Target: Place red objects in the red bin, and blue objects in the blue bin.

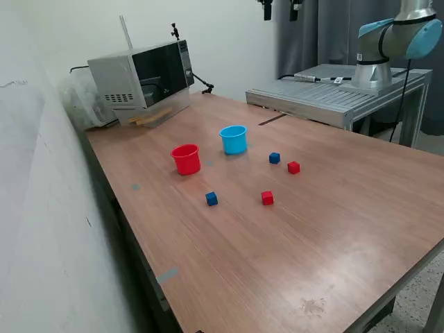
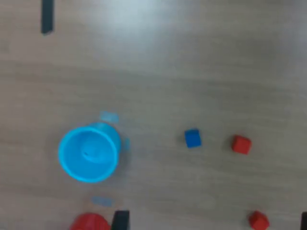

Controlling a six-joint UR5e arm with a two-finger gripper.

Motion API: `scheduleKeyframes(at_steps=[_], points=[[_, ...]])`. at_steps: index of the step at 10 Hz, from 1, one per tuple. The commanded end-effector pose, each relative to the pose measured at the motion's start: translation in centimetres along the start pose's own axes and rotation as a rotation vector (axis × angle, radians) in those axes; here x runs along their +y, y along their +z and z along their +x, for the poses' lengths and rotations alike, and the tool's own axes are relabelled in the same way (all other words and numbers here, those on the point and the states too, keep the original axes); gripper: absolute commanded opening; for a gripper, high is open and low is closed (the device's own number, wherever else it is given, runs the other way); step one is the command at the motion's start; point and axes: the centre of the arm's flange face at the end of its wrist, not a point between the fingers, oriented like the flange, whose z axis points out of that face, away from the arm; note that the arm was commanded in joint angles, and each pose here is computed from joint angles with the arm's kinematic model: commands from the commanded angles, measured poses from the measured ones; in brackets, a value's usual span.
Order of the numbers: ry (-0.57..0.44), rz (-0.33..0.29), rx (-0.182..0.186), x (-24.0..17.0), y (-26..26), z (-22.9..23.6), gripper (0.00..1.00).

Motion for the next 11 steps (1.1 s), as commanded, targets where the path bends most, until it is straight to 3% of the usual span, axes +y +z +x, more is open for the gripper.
scheduleKeyframes(at_steps=[1, 2, 4, 5, 8, 11], points=[[-0.028, 0.084, 0.056, 3.1, 12.8, 2.3, 1.00], [-0.027, 0.153, 0.068, 3.8, 19.0, 2.3, 1.00], [-0.020, 0.172, 0.071, 3.9, 27.0, 2.4, 1.00], [0.008, 0.166, 0.069, 4.3, 28.9, 0.8, 1.00], [0.010, 0.233, 0.081, 4.6, 33.8, 0.7, 1.00], [0.006, 0.241, 0.088, 5.0, 37.3, 1.1, 1.00]])
